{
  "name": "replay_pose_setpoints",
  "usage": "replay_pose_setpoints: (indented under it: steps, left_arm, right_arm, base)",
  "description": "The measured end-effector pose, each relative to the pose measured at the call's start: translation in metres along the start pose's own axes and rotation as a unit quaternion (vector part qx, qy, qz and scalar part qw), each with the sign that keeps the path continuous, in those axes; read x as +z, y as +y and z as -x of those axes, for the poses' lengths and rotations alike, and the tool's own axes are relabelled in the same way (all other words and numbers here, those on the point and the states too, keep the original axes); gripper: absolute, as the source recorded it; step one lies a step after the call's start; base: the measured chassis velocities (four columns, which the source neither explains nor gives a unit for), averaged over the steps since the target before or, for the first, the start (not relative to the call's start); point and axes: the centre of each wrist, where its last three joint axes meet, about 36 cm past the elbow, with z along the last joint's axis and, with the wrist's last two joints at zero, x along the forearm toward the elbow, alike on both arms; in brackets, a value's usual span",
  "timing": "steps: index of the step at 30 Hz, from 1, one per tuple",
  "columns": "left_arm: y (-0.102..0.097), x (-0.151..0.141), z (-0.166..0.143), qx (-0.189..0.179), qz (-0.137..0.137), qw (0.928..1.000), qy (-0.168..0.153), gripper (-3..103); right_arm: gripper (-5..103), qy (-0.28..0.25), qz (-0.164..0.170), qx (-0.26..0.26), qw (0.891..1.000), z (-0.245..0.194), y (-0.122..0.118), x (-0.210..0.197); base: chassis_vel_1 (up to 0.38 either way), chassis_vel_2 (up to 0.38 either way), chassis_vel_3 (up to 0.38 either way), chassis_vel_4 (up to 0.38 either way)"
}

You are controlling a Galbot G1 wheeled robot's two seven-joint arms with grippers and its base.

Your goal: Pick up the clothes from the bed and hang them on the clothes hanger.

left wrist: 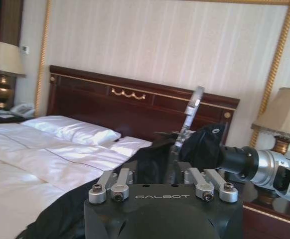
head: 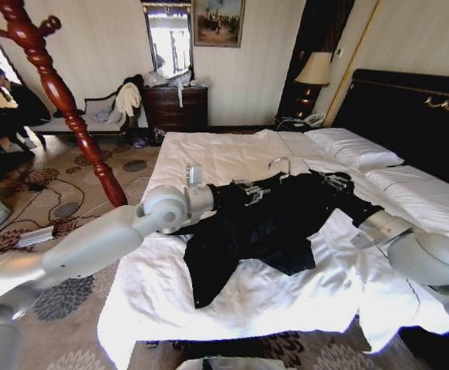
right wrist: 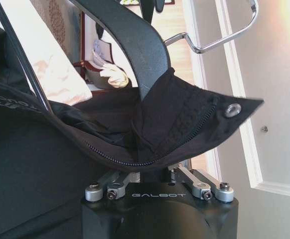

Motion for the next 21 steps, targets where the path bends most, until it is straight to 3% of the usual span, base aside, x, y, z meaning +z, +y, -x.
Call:
replay_pose_setpoints:
  steps: [2,6,8,11,16,19,21]
  left_arm:
    - [0.001,-0.001,-0.007,-0.009,0.000,1.0000,-0.003,51]
    - [0.001,-0.005,-0.028,-0.024,-0.005,0.9996,-0.015,72]
    - [0.002,-0.005,-0.032,-0.028,-0.006,0.9994,-0.018,72]
    - [0.007,-0.005,-0.058,-0.062,-0.008,0.9977,-0.025,88]
    - [0.022,0.000,-0.090,-0.110,-0.010,0.9935,-0.026,99]
    - [0.030,0.002,-0.102,-0.131,-0.015,0.9908,-0.030,100]
    - [0.043,0.014,-0.116,-0.156,-0.035,0.9866,-0.031,100]
  right_arm:
    - [20,0.003,0.006,0.003,1.000,0.000,0.000,0.000]
    - [20,0.013,0.022,0.008,1.000,-0.002,0.003,0.001]
    - [20,0.015,0.025,0.009,1.000,-0.003,0.003,0.001]
    - [20,0.025,0.045,0.013,0.999,-0.005,0.005,0.001]
    - [20,0.029,0.073,0.020,0.997,-0.006,0.007,0.000]
    - [20,0.027,0.079,0.022,0.996,-0.006,0.006,-0.002]
    - [20,0.018,0.084,0.024,0.996,-0.006,0.005,-0.005]
  base:
    - [0.000,0.000,0.000,0.000]
    - [0.000,0.000,0.000,0.000]
    - [0.000,0.000,0.000,0.000]
    - [0.000,0.000,0.000,0.000]
    - [0.000,0.000,0.000,0.000]
    - [0.000,0.000,0.000,0.000]
    - [0.000,0.000,0.000,0.000]
